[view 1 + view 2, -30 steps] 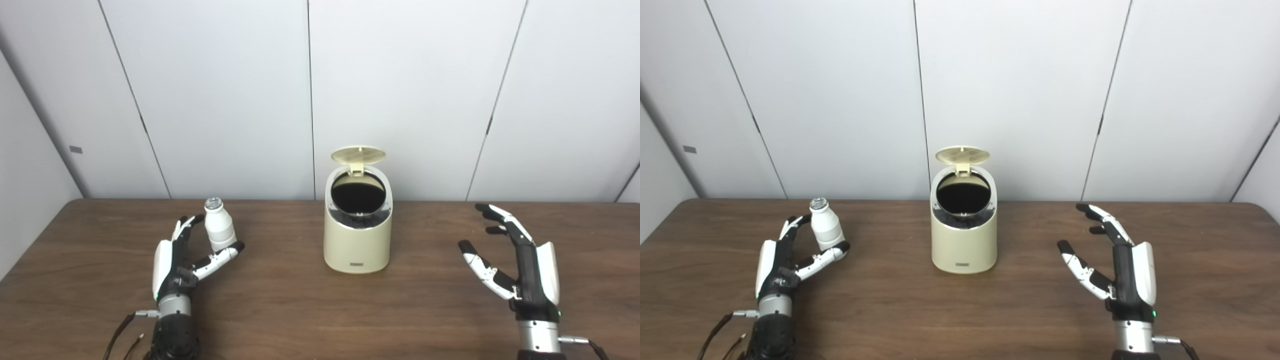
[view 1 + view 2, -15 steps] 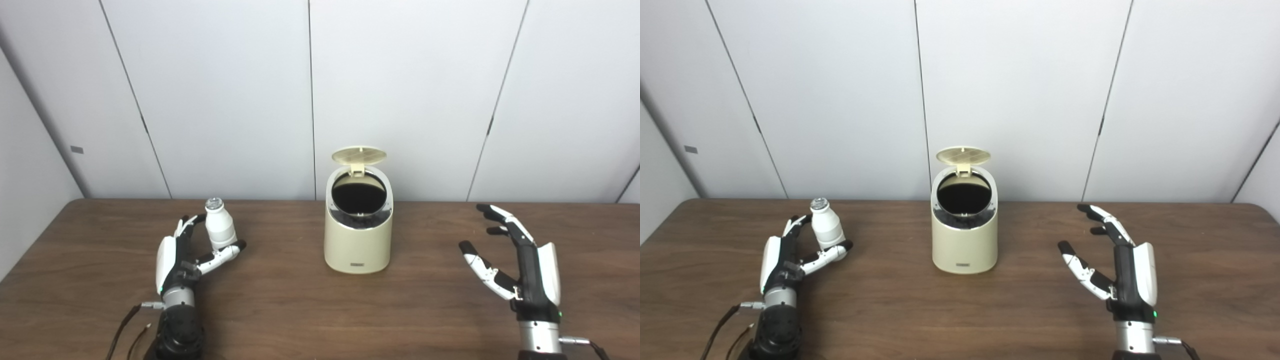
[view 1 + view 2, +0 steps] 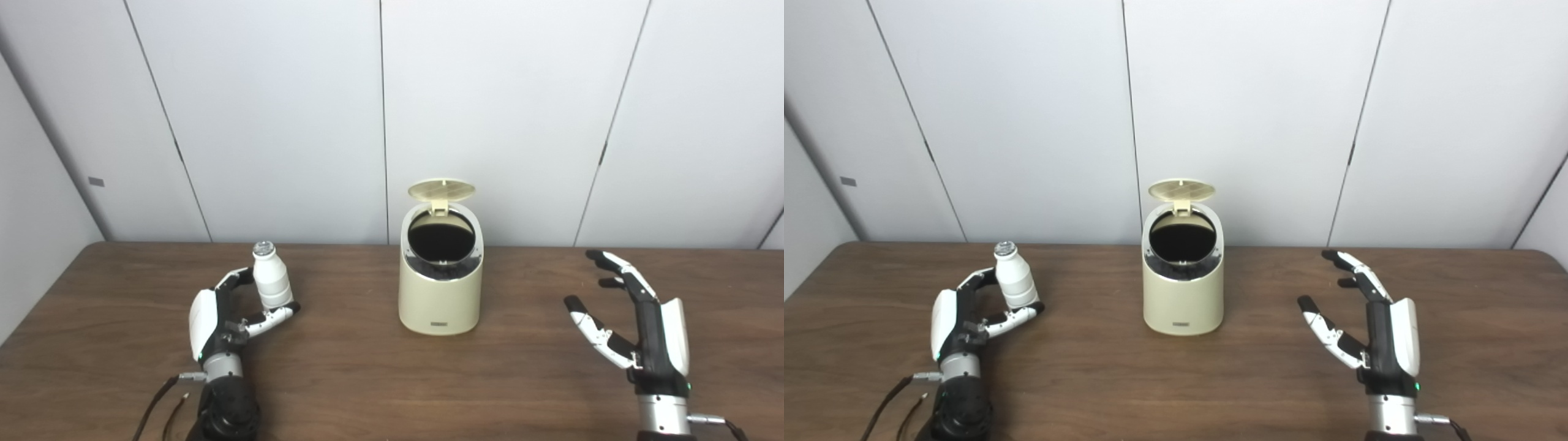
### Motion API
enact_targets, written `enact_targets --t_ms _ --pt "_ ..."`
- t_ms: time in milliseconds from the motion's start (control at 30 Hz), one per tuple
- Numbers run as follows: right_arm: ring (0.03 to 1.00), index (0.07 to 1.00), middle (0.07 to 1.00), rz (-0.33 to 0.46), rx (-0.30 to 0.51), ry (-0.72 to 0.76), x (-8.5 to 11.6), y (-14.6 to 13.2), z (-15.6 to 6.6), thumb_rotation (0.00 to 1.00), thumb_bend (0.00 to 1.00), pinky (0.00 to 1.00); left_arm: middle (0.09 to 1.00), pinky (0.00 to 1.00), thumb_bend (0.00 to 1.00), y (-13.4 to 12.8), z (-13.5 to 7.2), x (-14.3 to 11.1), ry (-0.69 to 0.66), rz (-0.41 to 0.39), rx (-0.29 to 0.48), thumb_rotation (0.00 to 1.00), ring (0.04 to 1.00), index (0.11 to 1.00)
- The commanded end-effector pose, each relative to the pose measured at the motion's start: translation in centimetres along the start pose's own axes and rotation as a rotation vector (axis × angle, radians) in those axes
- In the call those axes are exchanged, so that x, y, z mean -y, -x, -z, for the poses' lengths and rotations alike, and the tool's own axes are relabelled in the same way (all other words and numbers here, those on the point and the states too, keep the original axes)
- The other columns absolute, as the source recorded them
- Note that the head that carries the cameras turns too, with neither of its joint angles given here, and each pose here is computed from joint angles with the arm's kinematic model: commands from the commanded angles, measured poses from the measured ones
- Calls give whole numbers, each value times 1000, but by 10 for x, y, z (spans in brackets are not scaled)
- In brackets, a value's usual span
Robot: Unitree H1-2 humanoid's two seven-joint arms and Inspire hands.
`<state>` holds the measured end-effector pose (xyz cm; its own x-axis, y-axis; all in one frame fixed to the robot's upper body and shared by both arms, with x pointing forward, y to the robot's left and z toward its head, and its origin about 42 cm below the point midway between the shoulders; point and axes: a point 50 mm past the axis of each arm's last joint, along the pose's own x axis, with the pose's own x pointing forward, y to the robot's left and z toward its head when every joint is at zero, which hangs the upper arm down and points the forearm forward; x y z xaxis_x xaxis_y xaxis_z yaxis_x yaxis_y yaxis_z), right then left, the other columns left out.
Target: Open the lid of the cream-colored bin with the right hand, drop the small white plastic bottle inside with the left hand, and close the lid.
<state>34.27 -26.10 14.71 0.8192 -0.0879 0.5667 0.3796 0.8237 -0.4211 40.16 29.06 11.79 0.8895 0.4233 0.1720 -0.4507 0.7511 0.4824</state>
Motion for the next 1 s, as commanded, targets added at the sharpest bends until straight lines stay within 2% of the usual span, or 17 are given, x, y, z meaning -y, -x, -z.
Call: enact_targets --t_ms 0,133,167,233,467,600,967 --pt "767 739 788 -24 -43 -6 -3 21 9 425 267 638 637 1000 929 -17 -26 -4 53 -59 107 73 801 626" --pt "767 739 788 -23 -41 -3 -4 21 10 428 269 635 556 1000 895 -16 -28 -2 101 -87 145 8 717 561" --pt "766 737 787 -24 -43 1 -4 21 10 431 271 635 519 1000 714 -16 -29 -2 107 -97 158 4 691 532" --pt "767 740 788 -26 -45 4 -4 21 10 460 270 637 491 1000 544 -15 -30 -2 104 -117 183 0 625 486" --pt "764 739 786 -26 -43 -3 -4 21 10 434 268 635 490 1000 524 -15 -33 -2 106 -130 204 0 671 475" --pt "759 736 782 -26 -43 6 -5 21 9 469 269 629 494 1000 524 -15 -32 -3 111 -128 203 0 674 472" --pt "759 739 783 -24 -43 4 -8 20 11 435 261 633 489 1000 524 -14 -38 -7 123 -134 240 0 704 475"
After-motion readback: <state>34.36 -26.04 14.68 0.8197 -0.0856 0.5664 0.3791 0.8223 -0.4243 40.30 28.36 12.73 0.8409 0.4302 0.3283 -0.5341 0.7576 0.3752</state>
